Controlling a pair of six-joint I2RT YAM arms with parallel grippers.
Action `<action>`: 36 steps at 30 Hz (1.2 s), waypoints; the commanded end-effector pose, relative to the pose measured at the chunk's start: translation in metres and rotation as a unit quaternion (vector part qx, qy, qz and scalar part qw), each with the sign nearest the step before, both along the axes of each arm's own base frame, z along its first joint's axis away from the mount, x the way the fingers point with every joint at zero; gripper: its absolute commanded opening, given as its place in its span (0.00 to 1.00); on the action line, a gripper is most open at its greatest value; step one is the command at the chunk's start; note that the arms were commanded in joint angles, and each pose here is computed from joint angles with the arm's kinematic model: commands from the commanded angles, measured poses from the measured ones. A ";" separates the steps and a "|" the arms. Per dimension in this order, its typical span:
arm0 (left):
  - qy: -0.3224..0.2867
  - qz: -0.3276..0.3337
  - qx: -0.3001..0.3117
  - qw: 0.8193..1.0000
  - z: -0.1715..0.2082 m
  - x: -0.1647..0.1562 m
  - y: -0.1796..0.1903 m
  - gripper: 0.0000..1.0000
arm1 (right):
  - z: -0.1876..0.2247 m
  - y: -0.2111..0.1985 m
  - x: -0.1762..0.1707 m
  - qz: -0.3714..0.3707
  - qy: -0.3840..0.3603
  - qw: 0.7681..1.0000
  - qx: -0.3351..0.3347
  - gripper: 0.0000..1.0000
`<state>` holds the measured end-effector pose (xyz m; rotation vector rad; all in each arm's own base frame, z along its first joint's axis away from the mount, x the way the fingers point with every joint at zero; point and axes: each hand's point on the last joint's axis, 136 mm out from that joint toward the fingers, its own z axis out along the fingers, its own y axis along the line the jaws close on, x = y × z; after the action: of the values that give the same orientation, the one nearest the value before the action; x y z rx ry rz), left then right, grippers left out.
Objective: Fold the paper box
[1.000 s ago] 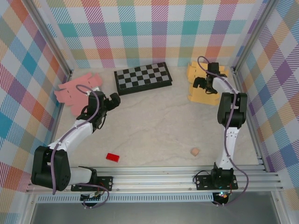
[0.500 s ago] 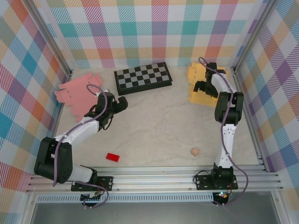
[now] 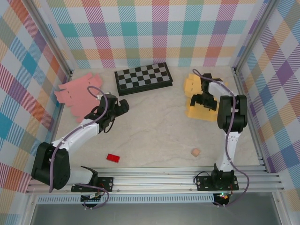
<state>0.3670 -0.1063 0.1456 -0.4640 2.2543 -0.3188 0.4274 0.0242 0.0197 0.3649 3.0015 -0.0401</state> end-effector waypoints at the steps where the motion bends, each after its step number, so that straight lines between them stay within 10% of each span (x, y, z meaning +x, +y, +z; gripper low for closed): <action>1: 0.007 0.000 -0.005 1.000 -0.001 -0.013 -0.002 1.00 | -0.009 0.011 -0.046 0.016 0.050 0.999 0.000 1.00; 12: 0.006 -0.056 -0.031 0.998 -0.001 -0.031 -0.028 1.00 | 0.001 0.056 -0.129 0.085 0.056 0.995 0.004 1.00; 36: 0.043 -0.276 -0.085 0.956 -0.024 0.019 -0.218 0.90 | 0.152 0.071 -0.106 0.147 -0.225 0.963 0.035 1.00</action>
<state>0.3808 -0.2976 0.1183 0.0086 2.4333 -0.7156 0.3241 0.0984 0.1648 -0.0433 2.6239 0.1742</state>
